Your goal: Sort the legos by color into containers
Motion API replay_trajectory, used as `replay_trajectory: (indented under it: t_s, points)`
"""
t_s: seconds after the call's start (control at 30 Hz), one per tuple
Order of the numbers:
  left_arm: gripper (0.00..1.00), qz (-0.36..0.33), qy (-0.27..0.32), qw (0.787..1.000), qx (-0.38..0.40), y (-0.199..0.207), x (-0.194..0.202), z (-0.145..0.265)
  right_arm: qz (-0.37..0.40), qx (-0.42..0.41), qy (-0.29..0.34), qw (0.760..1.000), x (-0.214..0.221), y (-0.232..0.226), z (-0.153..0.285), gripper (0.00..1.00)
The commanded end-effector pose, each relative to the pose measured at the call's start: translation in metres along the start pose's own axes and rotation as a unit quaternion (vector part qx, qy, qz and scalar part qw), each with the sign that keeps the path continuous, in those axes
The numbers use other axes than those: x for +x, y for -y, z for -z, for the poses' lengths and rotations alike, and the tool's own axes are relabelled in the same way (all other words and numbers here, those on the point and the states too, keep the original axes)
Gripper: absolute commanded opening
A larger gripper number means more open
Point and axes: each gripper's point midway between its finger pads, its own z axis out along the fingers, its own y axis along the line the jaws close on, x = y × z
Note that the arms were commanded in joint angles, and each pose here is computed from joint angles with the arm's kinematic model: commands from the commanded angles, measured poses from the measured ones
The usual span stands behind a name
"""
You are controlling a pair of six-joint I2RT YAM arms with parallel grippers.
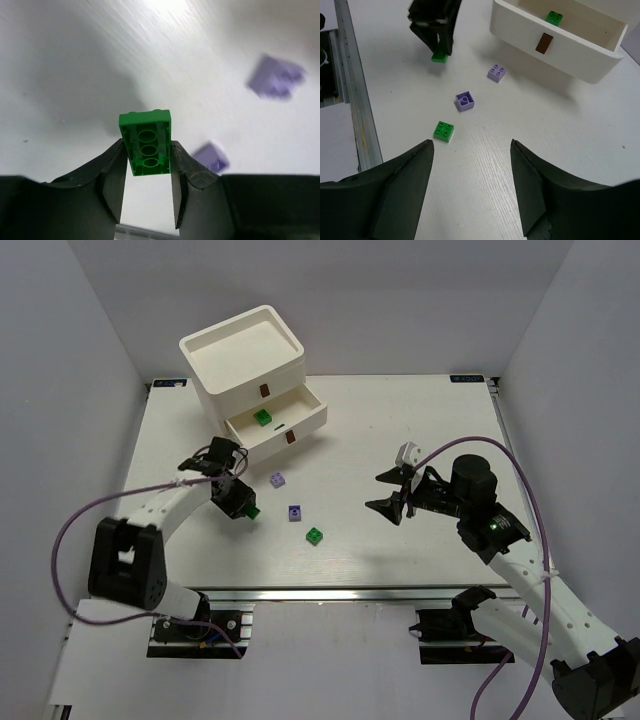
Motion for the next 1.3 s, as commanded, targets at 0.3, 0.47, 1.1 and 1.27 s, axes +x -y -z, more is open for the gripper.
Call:
replay_trajectory:
  t_s: [0.3,0.47,1.1,1.27]
  points:
    - [0.0,-0.314,0.227,0.844,0.371,0.08,-0.03,0.19,0.011,0.047,-0.006,0.999,0.004,0.027,-0.001,0.68]
    - [0.0,-0.384,0.248,0.813,0.361,0.135,-0.058,0.199,0.005,0.06,-0.01,0.998,0.013,0.036,0.0,0.68]
    - [0.56,-0.384,0.327,0.833,0.227,0.198,-0.144,0.15,0.003,0.074,-0.025,0.997,0.025,0.047,0.001,0.72]
    - [0.61,-0.378,0.31,0.842,0.228,0.204,-0.143,0.14,0.0,0.083,-0.03,0.996,0.031,0.052,0.002,0.75]
